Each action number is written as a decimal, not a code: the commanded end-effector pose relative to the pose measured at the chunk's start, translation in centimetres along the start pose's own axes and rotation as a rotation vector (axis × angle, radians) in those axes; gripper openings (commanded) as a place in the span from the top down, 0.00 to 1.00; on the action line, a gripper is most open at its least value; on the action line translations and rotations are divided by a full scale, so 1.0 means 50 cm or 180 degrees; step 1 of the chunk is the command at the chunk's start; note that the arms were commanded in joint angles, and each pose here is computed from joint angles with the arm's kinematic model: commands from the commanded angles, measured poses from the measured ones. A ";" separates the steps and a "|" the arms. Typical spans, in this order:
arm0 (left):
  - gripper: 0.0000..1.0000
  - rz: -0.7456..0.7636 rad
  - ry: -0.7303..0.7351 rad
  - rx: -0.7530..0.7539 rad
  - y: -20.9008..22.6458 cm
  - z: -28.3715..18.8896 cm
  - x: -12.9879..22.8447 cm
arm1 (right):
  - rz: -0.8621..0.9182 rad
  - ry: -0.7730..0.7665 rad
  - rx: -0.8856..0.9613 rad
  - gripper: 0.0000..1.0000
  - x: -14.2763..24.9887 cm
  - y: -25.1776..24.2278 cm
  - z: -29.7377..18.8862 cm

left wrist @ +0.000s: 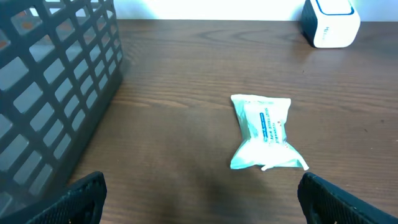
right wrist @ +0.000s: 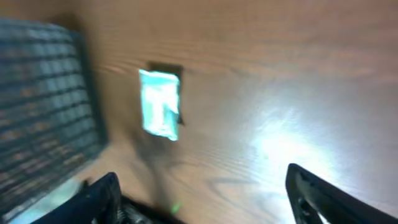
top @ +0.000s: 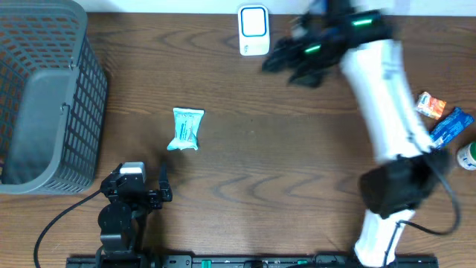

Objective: Scan the item barcode
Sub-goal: 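Reach the right gripper to the mint-green pouch and grasp it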

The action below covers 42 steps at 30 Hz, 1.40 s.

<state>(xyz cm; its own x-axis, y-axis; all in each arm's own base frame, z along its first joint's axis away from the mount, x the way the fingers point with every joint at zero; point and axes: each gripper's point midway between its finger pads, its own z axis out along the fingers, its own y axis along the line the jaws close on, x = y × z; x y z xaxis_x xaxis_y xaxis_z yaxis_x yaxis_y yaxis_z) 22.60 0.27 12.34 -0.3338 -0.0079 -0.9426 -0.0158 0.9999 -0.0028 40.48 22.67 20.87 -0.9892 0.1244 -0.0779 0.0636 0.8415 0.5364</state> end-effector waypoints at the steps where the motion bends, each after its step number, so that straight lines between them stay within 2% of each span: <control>1: 0.02 0.0043 0.0079 -0.0059 0.007 0.006 0.021 | 0.0114 -0.0261 0.0841 0.20 0.043 0.023 0.120; 4: 0.02 0.0043 0.0079 -0.0059 0.007 0.006 0.021 | -0.0296 -0.0136 0.0781 0.17 0.103 0.099 0.237; 8: 0.02 0.0043 0.0079 -0.0060 0.007 0.006 0.021 | -0.0603 -0.0156 0.0671 0.11 0.142 0.156 0.333; 10: 0.02 0.0043 0.0079 -0.0060 0.007 0.006 0.021 | -0.0649 -0.0176 0.0627 0.12 0.154 0.172 0.375; 11: 0.02 0.0043 0.0079 -0.0059 0.007 0.006 0.021 | -0.0619 -0.0195 0.0649 0.16 0.160 0.172 0.404; 16: 0.02 0.0043 0.0079 -0.0060 0.007 0.006 0.021 | -0.0491 -0.0428 0.0886 0.20 0.140 0.144 0.433; 22: 0.02 0.0043 0.0079 -0.0060 0.007 0.006 0.021 | -0.0489 -0.0704 0.0824 0.18 0.121 0.166 0.455; 26: 0.02 0.0043 0.0079 -0.0059 0.007 0.006 0.021 | -0.0521 -0.0721 0.0732 0.19 0.132 0.182 0.489; 31: 0.02 0.0043 0.0079 -0.0059 0.007 0.006 0.021 | -0.0484 -0.0624 0.0876 0.17 0.156 0.149 0.543; 39: 0.02 0.0043 0.0079 -0.0060 0.007 0.006 0.021 | -0.0346 -0.0522 0.1123 0.58 0.158 0.111 0.517; 42: 0.02 0.0043 0.0079 -0.0059 0.007 0.006 0.021 | -0.0090 -0.0370 0.1256 0.64 0.162 0.091 0.467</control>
<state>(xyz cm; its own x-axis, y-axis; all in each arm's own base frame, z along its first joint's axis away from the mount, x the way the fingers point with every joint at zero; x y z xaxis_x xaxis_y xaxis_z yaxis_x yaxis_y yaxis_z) 22.60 0.27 12.33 -0.3341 -0.0079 -0.9425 -0.0158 0.9999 -0.0028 34.86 41.46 0.73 -0.9746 0.0538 -0.2173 0.0181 0.9865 0.1629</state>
